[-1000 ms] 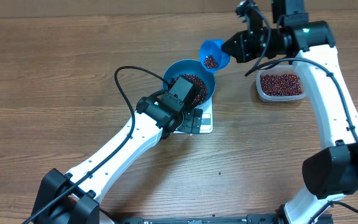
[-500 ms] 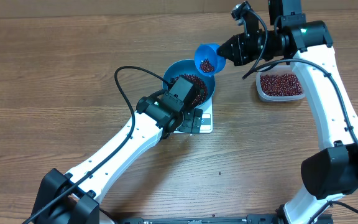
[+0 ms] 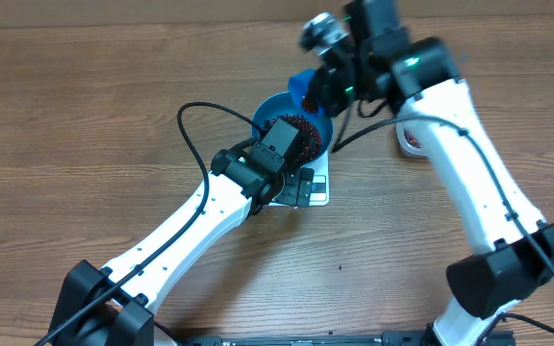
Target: Scoop item into bowl and weigh 150g on scale
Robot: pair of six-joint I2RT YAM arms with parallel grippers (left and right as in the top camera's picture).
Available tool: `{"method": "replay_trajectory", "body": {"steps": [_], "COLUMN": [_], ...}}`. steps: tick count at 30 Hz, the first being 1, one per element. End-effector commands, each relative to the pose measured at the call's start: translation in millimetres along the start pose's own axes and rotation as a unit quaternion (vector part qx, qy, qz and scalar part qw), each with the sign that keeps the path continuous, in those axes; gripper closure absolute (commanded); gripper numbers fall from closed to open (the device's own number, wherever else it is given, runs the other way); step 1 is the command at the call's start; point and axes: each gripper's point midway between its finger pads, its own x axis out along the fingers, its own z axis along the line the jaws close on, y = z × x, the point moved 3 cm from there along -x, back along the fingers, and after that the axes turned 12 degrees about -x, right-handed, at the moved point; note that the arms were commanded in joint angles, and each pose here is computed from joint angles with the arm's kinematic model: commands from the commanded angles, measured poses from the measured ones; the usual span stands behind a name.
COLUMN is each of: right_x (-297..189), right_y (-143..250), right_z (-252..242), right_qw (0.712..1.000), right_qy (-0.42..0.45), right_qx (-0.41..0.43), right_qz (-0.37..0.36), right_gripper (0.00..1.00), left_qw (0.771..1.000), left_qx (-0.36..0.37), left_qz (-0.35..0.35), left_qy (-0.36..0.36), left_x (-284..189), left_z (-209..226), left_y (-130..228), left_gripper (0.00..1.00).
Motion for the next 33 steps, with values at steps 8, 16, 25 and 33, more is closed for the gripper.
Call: {"method": "replay_trajectory", "body": {"steps": [8, 16, 25, 33], "right_x": [-17.4, -16.7, -17.1, -17.1], "right_y": [-10.9, -12.9, -11.6, -11.3], "right_z": [-5.9, -0.8, -2.8, -3.3], "right_qw": [0.996, 0.998, 0.998, 0.998], "right_qy": [0.082, 0.062, 0.062, 0.063], "right_qx": [-0.031, -0.031, -0.029, -0.028], "right_qz": [0.007, -0.002, -0.001, -0.001], "right_gripper": [0.96, 0.96, 0.96, 0.96], "left_qw": [1.000, 1.000, 1.000, 1.000], "left_qx": [0.010, 0.010, 0.010, 0.010], "left_qz": [0.002, 0.002, 0.002, 0.002], "left_qy": [0.004, 0.004, 0.004, 0.004], "left_x": [0.4, 0.4, 0.4, 0.4], "left_z": [-2.9, -2.9, -2.9, -2.9], "left_y": [-1.1, -1.1, -1.1, -1.1], "left_gripper": [0.01, 0.00, 0.00, 0.00]}}
